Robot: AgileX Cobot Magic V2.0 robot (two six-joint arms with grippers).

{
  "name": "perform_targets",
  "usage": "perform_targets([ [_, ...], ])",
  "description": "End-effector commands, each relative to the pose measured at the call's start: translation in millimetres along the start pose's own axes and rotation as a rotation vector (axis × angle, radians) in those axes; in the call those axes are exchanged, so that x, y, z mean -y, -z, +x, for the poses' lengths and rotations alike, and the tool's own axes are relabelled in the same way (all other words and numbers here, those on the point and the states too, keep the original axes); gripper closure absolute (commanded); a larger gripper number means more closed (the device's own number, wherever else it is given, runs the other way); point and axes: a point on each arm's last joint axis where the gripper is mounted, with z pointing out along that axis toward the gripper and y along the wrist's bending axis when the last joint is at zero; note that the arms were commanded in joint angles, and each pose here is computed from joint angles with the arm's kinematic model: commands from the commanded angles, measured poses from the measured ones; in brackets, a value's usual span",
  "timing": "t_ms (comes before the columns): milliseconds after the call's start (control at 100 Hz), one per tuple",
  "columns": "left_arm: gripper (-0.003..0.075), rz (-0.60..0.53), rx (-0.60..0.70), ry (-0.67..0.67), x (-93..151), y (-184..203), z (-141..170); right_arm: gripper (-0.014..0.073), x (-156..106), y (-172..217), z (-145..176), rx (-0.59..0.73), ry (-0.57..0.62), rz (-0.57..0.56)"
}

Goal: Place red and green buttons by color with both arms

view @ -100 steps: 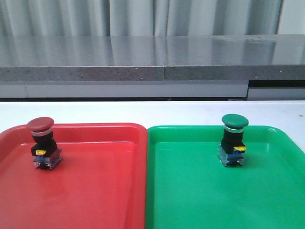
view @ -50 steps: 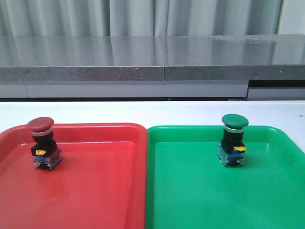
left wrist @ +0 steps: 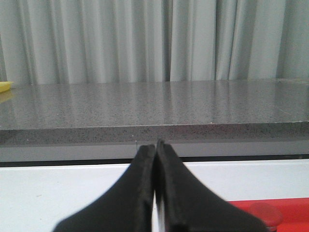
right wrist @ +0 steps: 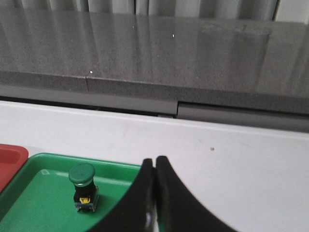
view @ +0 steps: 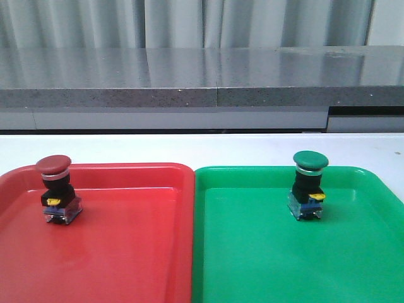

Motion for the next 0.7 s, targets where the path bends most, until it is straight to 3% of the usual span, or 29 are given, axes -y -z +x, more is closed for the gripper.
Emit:
perform_targets([
  [0,0.0739,-0.002,0.068,0.014,0,2,5,0.0663,-2,6,-7,0.171,0.044,0.005],
  [220,0.0739,-0.002,0.068,0.014,0,2,5,0.0663,-2,9,28,0.242,0.011,0.056],
  [690,0.0739,-0.002,0.068,0.014,0,2,5,0.0663,2,-13,82,0.218,-0.018,0.088],
])
